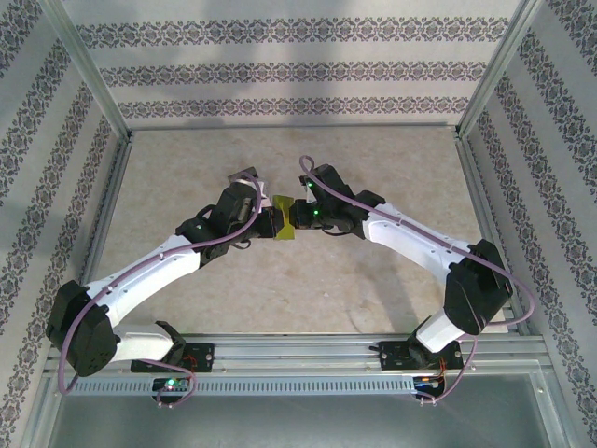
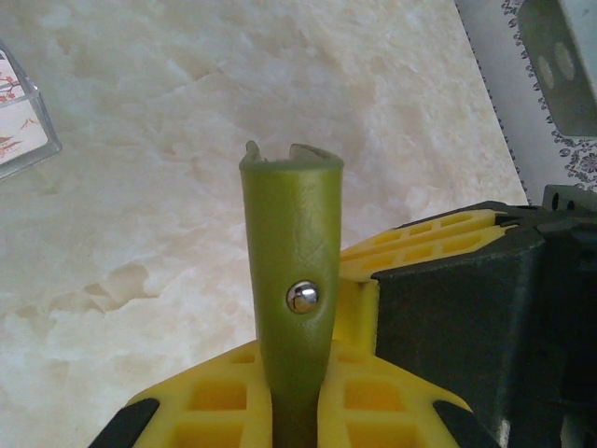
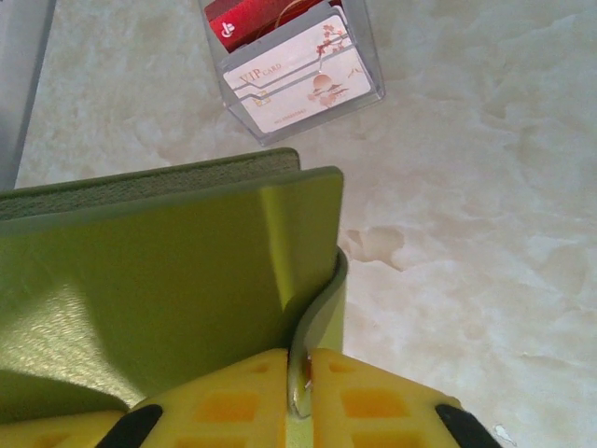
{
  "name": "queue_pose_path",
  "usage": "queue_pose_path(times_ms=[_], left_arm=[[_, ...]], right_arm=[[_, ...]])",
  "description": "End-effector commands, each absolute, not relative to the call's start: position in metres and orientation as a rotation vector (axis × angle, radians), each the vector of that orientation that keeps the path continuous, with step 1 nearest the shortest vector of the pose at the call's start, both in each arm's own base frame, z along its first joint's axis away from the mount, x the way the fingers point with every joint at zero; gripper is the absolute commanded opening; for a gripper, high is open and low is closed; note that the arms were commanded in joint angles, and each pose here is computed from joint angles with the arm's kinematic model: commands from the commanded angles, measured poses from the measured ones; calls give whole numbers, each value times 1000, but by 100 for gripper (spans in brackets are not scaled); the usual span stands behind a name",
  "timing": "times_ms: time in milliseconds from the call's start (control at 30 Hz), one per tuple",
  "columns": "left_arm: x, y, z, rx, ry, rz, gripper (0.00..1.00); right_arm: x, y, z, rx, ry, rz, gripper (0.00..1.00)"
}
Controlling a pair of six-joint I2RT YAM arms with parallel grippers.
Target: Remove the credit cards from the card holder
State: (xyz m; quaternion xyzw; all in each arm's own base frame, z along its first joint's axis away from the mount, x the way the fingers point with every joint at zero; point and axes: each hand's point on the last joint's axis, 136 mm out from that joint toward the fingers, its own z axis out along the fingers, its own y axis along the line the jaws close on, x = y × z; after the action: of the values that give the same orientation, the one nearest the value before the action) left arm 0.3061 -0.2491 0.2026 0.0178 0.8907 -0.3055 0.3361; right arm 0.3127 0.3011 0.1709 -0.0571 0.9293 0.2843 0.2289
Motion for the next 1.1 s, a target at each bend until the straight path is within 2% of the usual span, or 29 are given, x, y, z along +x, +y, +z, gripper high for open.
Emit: queue_pose_path(times_ms=[0,33,467,900,1033,1067], left_arm=[[303,-267,245,123,2195,-902,0],[303,-267,244,120,2197,-899,0],[300,-253,236,78,2224,-835,0],[297,-253,247,82,2202,-859,0],[297,-254,252,79,2188,-883,0],[297,-254,254,79,2182,-895,0]], right_arm=[[314,278,137,-123,2648,600,5],[314,276,138,-122,2645,598,0],[307,248,143,-150,2625,607,0],[304,237,158,-156,2557,857,0],[306,235,170,-137,2496,978,5],[306,235,174,-143,2474,1018,8]])
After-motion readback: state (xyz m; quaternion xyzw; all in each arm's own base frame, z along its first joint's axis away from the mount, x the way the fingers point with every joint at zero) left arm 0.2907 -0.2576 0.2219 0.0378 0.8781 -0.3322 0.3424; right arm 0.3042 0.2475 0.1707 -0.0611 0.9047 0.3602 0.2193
